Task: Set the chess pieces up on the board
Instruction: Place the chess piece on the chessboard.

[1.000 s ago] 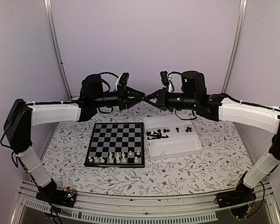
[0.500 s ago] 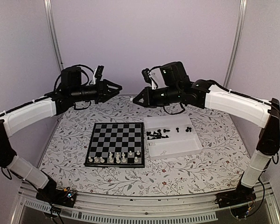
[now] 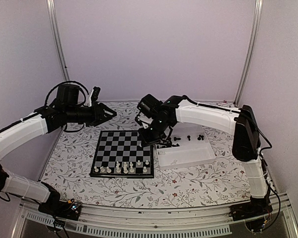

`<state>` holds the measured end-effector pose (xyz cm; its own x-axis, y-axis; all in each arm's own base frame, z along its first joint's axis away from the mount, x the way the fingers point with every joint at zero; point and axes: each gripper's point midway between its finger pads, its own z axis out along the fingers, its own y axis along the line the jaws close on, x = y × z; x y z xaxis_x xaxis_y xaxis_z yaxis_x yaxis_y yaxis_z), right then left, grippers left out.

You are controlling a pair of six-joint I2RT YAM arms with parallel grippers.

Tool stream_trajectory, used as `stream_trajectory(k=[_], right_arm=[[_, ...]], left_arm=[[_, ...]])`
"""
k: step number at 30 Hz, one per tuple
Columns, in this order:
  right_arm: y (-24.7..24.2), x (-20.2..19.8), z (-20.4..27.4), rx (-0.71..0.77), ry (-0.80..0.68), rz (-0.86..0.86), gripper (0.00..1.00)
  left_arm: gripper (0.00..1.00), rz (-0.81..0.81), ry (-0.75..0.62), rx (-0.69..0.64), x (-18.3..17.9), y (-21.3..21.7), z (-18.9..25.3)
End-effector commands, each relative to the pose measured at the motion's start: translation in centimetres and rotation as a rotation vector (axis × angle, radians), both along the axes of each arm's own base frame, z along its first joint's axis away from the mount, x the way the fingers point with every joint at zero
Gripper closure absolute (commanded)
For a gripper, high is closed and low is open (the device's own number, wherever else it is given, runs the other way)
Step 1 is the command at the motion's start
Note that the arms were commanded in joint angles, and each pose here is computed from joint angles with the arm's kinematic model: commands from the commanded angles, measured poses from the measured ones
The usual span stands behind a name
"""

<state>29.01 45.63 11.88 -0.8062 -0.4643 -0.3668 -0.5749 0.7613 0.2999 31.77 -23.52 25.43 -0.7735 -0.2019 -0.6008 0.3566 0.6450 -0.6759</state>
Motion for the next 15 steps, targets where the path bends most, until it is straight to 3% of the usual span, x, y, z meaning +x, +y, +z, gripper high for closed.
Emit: stream_trajectory(k=[1, 15], right_arm=[[-1.4, -1.1, -2.0, -0.119, 0.044, 0.031, 0.97], [-1.9, -1.7, -6.8, -0.212, 0.101, 0.049, 0.96]], left_arm=[[0.59, 0.019, 0.001, 0.032, -0.3, 1.0, -0.6], [0.59, 0.007, 0.038, 0.024, -0.8, 0.9, -1.6]])
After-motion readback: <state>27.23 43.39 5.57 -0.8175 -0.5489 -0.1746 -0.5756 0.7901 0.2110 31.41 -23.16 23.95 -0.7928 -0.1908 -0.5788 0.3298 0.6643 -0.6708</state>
